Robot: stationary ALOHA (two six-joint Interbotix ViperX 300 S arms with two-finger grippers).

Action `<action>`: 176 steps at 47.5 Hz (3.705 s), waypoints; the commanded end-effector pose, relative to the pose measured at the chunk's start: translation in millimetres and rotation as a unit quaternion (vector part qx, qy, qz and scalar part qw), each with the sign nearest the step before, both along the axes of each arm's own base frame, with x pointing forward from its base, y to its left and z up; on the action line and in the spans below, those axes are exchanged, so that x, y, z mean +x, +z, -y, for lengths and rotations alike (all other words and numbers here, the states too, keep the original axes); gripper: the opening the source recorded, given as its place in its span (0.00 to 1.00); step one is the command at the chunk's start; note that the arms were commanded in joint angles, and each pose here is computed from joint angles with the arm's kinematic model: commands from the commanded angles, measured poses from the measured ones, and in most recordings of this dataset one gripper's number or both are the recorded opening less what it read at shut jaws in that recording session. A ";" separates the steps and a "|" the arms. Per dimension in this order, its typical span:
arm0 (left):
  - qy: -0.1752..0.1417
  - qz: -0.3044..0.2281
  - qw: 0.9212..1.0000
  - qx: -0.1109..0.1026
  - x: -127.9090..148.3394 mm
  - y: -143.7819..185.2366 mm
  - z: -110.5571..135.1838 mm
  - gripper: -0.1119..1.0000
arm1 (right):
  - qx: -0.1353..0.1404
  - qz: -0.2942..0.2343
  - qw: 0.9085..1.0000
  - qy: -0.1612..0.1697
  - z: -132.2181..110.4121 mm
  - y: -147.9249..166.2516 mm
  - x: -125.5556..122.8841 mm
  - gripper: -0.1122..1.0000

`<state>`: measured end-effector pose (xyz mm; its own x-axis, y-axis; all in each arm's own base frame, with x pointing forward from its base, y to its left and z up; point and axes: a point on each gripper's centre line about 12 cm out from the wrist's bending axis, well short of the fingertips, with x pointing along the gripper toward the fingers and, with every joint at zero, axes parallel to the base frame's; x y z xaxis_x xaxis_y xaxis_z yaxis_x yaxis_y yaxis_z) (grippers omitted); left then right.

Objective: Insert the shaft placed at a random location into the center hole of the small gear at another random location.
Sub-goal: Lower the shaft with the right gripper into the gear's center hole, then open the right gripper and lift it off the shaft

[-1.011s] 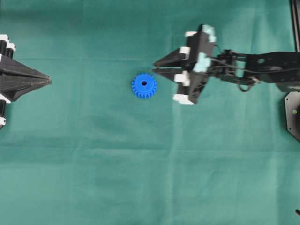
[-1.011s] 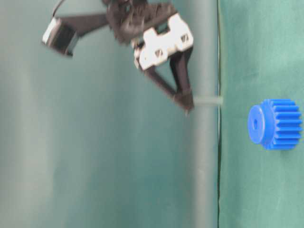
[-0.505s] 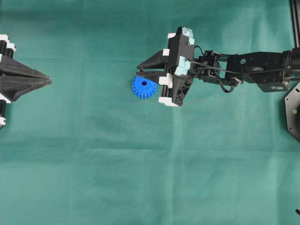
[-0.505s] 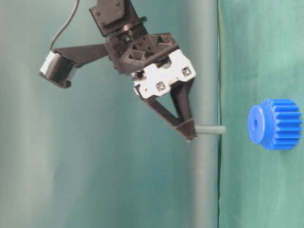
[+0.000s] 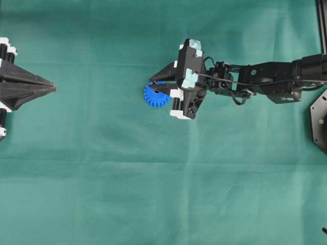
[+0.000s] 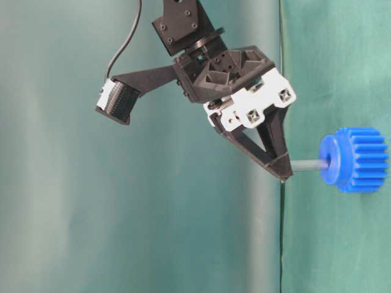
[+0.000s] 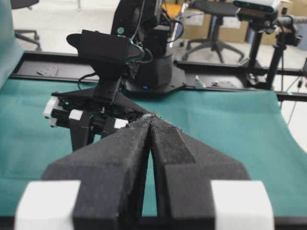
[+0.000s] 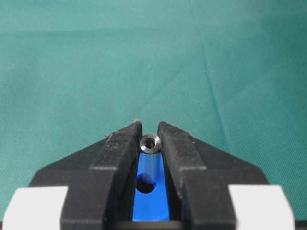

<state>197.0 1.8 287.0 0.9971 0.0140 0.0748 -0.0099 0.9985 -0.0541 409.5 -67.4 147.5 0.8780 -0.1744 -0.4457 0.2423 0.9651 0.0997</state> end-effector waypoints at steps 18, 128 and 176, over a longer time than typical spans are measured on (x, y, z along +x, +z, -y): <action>0.001 0.009 1.000 0.000 0.8 5.2 -0.4 0.10 | -0.010 0.043 0.999 0.002 -1.2 32.1 -0.1 0.23; 0.000 0.006 1.000 0.000 1.0 3.9 -0.1 0.10 | 0.006 -0.006 1.000 -0.004 -4.8 -24.8 1.4 0.23; 0.000 0.006 1.000 0.000 0.8 4.5 -0.1 0.10 | 0.003 0.029 1.000 0.005 -11.9 7.8 2.8 0.77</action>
<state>196.8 1.8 287.7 0.9970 0.0139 0.0764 -0.0099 0.9986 -0.0526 408.3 -57.6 122.5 0.8681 -0.1639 -0.4685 0.2410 0.9644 0.1092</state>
